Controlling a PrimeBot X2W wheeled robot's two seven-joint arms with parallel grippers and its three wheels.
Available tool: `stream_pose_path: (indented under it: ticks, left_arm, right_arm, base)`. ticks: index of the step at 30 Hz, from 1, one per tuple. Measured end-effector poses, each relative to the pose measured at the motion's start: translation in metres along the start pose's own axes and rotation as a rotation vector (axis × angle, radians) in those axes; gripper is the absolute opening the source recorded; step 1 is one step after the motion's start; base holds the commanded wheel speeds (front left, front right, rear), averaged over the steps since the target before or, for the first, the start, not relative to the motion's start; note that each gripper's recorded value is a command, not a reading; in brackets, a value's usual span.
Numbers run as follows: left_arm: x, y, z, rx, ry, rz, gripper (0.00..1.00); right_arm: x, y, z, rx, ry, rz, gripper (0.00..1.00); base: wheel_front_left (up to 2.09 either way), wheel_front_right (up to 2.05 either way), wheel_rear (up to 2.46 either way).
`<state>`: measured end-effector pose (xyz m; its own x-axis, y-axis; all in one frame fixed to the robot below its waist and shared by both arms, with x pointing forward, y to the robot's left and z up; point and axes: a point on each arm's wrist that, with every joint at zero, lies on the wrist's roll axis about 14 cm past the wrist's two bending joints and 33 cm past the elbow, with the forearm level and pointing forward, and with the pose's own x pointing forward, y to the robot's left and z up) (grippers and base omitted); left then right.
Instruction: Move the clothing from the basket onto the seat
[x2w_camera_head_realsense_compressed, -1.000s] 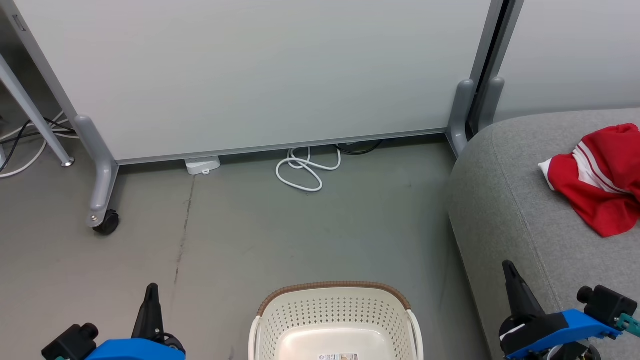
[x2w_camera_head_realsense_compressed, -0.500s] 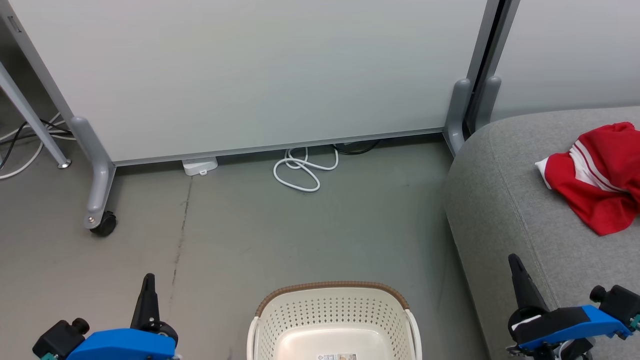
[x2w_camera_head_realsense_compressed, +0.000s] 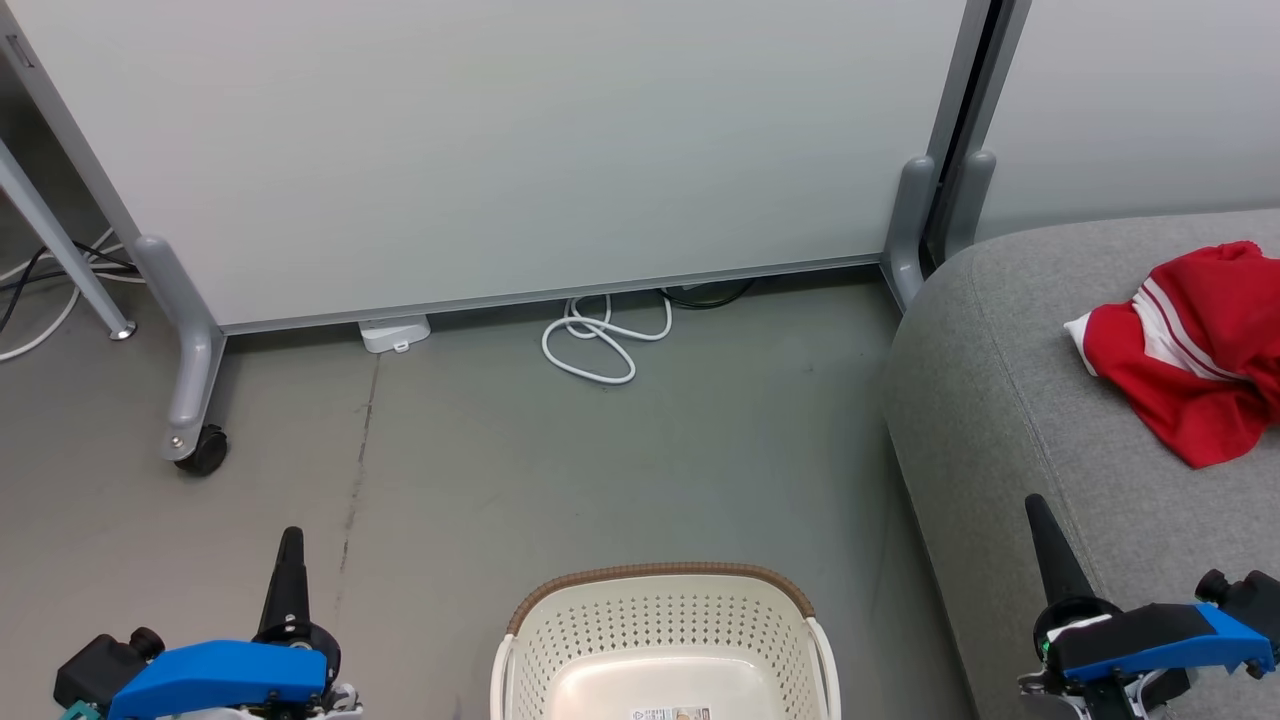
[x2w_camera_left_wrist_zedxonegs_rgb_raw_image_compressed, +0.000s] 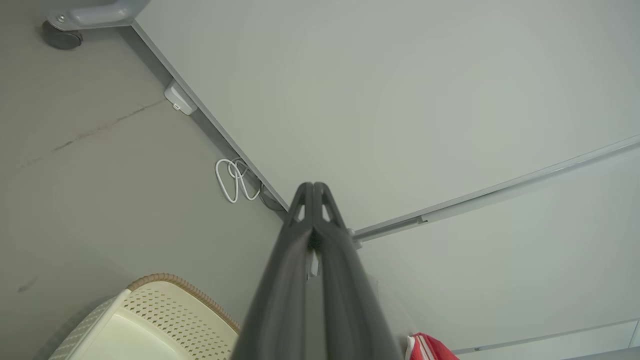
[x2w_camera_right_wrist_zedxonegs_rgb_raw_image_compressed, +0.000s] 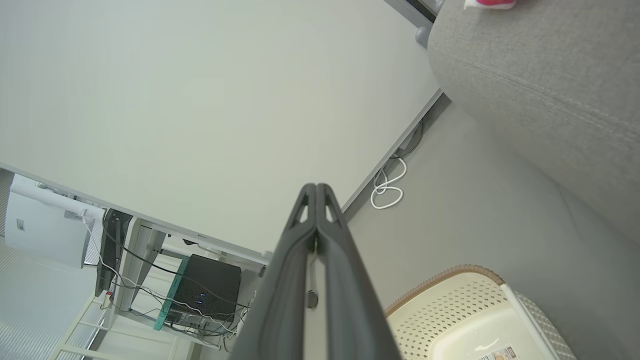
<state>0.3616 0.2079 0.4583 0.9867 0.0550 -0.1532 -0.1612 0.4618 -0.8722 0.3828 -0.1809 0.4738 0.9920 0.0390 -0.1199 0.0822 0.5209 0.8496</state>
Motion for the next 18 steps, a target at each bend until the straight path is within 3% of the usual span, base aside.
stream_pose_path:
  ticks: [18]
  left_arm:
    - [0.007,-0.014,0.005,-0.173,-0.001,-0.04,0.0]
  right_arm:
    - [0.0,0.004,0.009,0.195,-0.023,0.02,0.0]
  base:
    - [0.0,0.0,0.0]
